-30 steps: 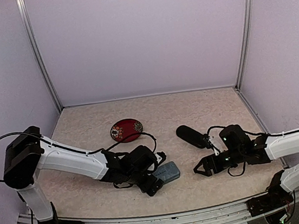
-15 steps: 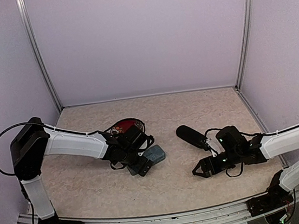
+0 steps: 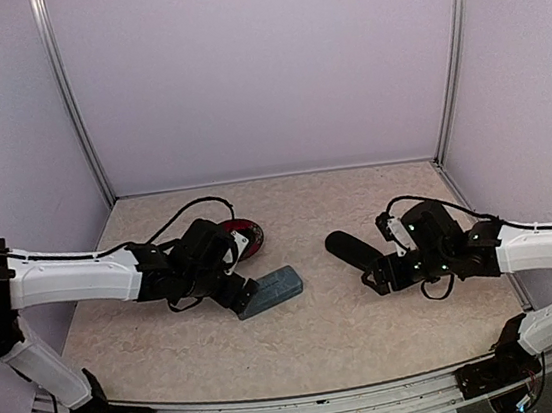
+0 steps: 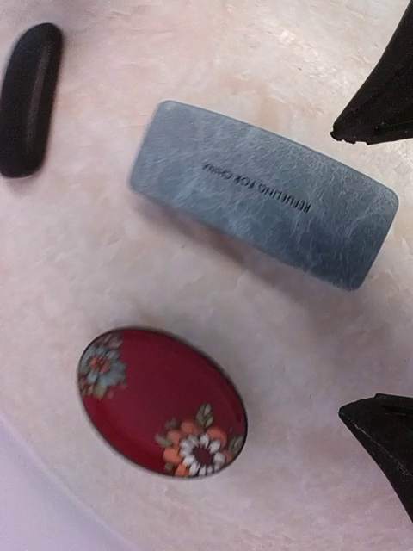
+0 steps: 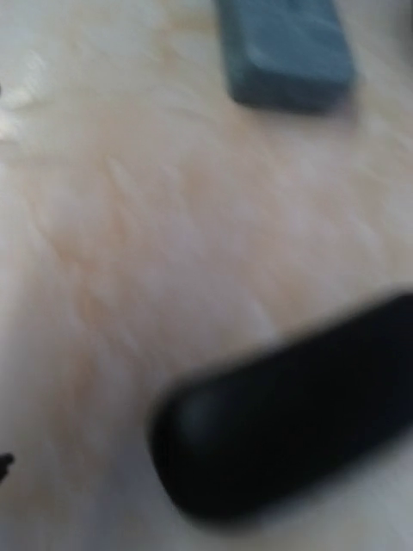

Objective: Organize the sunglasses
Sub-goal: Move the case with sunglasses to the center of the board, then reset both arms

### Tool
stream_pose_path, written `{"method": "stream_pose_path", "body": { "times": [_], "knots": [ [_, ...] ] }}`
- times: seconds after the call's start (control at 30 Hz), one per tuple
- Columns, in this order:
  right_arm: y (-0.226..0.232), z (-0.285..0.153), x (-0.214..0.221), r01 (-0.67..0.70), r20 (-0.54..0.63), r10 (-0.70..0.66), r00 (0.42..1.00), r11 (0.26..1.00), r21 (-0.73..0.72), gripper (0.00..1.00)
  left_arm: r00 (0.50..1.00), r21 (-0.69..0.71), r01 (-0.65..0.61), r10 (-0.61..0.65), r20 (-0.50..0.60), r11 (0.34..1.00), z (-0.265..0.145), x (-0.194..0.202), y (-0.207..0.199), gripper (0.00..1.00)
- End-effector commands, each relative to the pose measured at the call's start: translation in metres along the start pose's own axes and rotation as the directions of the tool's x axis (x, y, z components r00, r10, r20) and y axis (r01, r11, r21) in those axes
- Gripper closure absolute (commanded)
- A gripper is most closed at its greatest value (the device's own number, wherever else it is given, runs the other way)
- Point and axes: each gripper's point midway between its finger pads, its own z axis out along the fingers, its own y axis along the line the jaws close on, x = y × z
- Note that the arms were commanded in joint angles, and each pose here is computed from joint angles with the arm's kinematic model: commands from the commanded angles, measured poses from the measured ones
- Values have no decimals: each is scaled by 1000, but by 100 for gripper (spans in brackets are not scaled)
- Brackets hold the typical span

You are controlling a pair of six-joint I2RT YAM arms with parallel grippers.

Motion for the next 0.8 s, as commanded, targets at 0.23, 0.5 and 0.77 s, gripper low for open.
{"method": "stream_pose_path", "body": {
  "times": [0.23,0.5,0.77],
  "knots": [
    [-54,-46,-67,66,128,-115,985,939,339,0,727,-199,600,-424,540,775,-109,-26,153,1],
    [-82,-66,-102,-24,297,-102,949,920,390,0,599,-170,706,-453,660,687,-129,-8,187,1],
    [-81,-107,-127,-52,430,-114,896,934,355,0,622,-206,691,-425,657,693,-133,-4,190,1]
  ]
}}
